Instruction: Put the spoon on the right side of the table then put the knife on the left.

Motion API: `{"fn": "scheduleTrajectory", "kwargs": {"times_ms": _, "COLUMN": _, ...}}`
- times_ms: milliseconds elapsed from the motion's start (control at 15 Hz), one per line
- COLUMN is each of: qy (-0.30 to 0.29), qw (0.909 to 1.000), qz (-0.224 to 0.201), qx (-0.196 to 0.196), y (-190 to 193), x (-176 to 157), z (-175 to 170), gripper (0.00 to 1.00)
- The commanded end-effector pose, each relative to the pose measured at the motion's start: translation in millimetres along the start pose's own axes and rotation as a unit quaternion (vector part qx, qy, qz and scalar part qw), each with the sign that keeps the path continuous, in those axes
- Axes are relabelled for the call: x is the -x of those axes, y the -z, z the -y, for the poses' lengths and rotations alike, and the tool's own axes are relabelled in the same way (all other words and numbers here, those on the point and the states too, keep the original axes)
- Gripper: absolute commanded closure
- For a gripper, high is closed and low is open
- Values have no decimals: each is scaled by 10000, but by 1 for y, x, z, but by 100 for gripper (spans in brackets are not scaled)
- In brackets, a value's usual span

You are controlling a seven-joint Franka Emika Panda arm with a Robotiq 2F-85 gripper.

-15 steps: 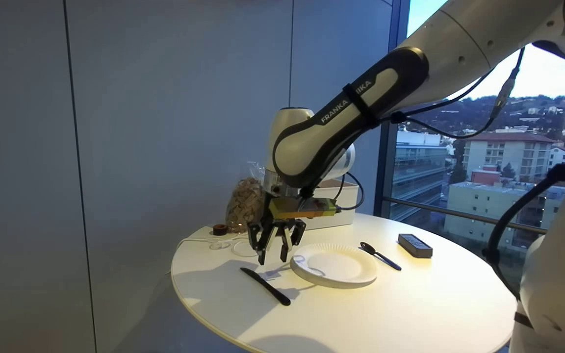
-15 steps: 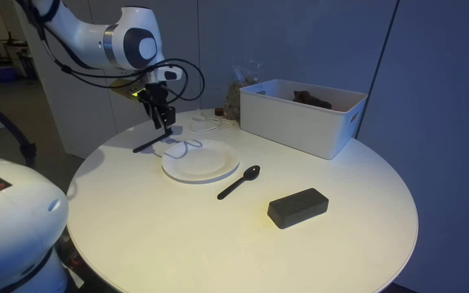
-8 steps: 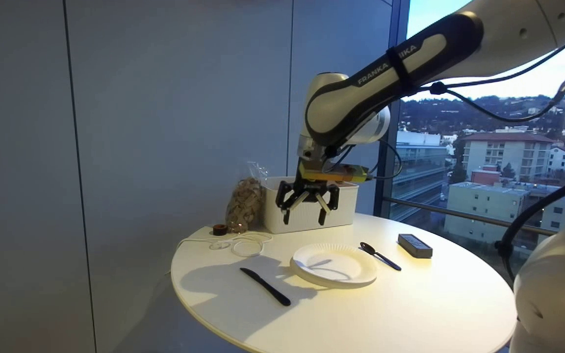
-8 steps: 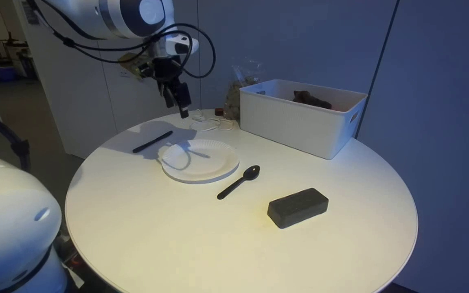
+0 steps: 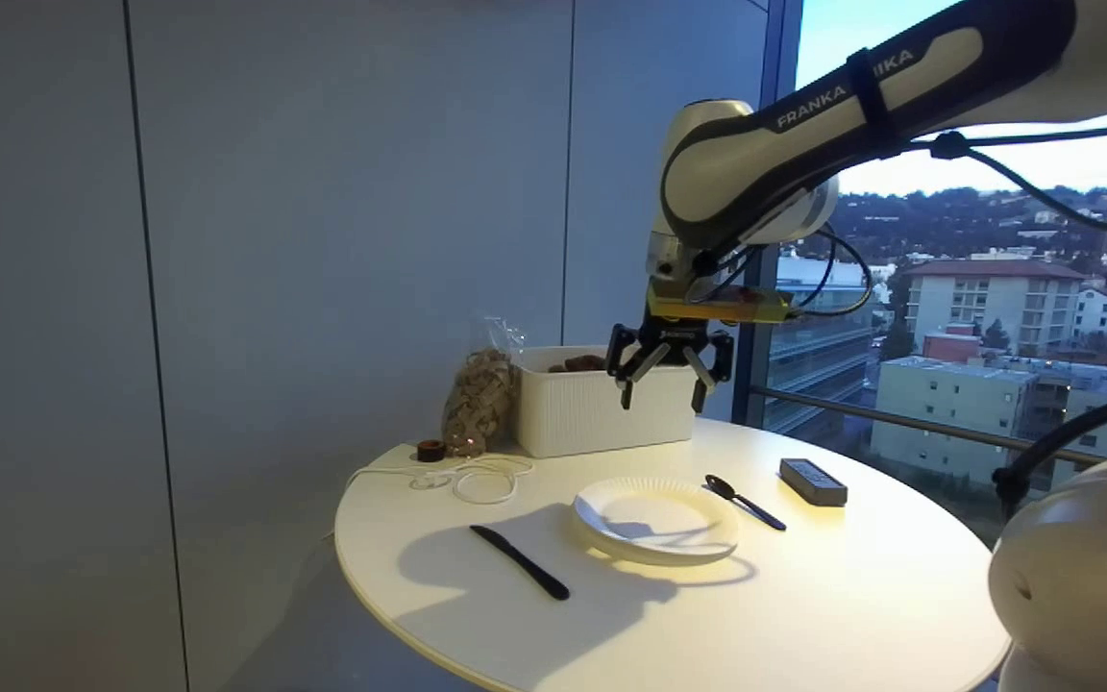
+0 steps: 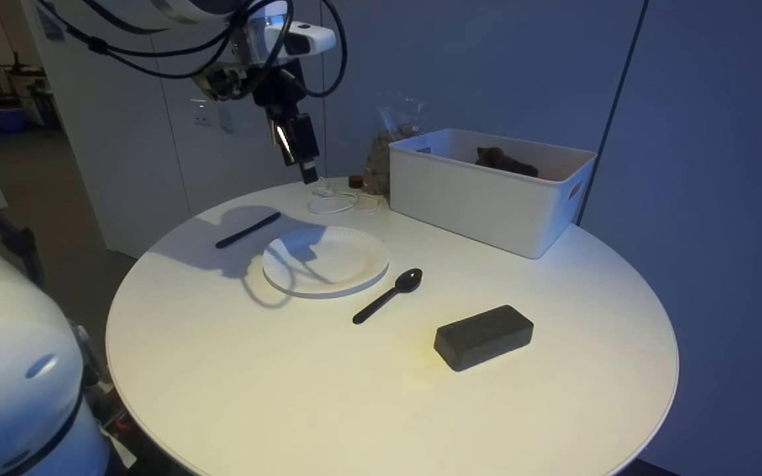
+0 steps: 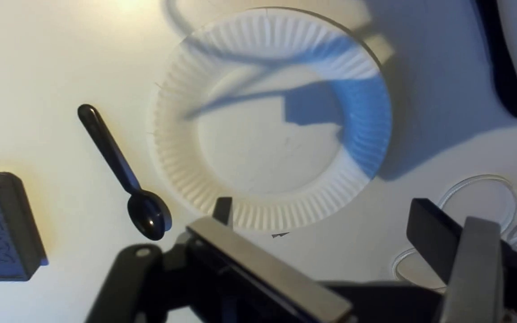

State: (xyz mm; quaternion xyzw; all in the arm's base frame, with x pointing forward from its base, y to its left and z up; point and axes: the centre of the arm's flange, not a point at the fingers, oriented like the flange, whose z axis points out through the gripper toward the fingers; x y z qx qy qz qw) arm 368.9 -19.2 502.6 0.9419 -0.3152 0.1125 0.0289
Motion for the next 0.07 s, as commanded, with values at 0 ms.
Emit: {"fn": "scheduleTrajectory", "kwargs": {"times_ms": 0, "qy": -11, "qw": 10000, "qz": -3, "qx": 2, "y": 0, "x": 1, "z": -1, "gripper": 0}}
